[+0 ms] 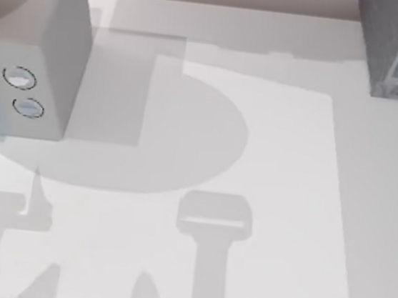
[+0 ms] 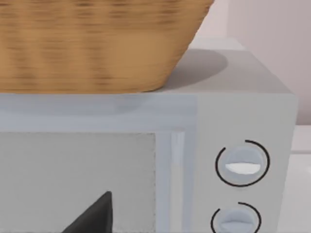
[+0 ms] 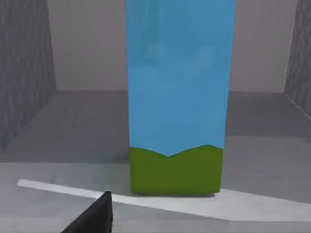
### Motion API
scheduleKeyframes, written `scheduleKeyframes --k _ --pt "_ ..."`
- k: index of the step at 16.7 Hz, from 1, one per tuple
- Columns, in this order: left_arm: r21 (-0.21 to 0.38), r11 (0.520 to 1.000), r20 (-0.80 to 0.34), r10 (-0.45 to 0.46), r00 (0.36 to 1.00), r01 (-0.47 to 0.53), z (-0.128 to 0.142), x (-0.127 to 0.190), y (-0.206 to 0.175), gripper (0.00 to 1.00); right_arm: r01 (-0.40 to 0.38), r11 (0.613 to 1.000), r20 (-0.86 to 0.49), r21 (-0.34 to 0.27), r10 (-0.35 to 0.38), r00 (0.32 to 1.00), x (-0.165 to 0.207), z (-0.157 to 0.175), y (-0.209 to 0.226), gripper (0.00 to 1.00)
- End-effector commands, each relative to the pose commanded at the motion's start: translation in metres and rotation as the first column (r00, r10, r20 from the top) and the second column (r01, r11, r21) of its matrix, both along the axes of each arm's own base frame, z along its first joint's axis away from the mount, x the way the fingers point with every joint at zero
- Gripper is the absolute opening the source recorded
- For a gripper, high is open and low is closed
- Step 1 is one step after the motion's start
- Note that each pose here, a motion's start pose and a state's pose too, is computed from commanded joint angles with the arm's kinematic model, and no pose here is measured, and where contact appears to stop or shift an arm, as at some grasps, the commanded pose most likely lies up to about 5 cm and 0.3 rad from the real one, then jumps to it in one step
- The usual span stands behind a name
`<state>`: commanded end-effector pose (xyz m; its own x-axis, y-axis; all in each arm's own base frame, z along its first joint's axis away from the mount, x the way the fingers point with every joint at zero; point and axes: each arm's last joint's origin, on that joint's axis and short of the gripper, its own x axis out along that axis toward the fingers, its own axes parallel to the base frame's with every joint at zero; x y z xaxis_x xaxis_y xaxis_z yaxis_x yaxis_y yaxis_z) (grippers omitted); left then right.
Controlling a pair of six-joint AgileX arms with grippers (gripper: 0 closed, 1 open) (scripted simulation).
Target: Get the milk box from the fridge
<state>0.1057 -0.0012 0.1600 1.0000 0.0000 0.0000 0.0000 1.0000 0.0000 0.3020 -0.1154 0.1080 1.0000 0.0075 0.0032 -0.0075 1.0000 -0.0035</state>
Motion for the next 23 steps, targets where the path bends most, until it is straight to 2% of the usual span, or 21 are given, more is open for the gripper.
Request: scheduleKeyframes --k 4,7,15,23 --pt "0.000 1.000 0.000 0.000 1.000 0.000 0.000 0.000 0.000 1.00 0.010 1.000 0.022 -0.007 -0.009 1.000 0.077 0.008 0.003 1.00" --pt "0.000 1.000 0.000 0.000 1.000 0.000 0.000 0.000 0.000 1.00 0.015 1.000 0.007 -0.003 -0.015 1.000 0.111 0.009 0.014 1.00" --pt "0.000 1.000 0.000 0.000 1.000 0.000 0.000 0.000 0.000 1.00 0.018 1.000 -0.005 -0.001 -0.018 1.000 0.125 0.009 0.018 1.00" --pt "0.000 1.000 0.000 0.000 1.000 0.000 0.000 0.000 0.000 1.00 0.017 1.000 -0.002 -0.002 -0.017 1.000 0.181 0.010 0.019 1.00"
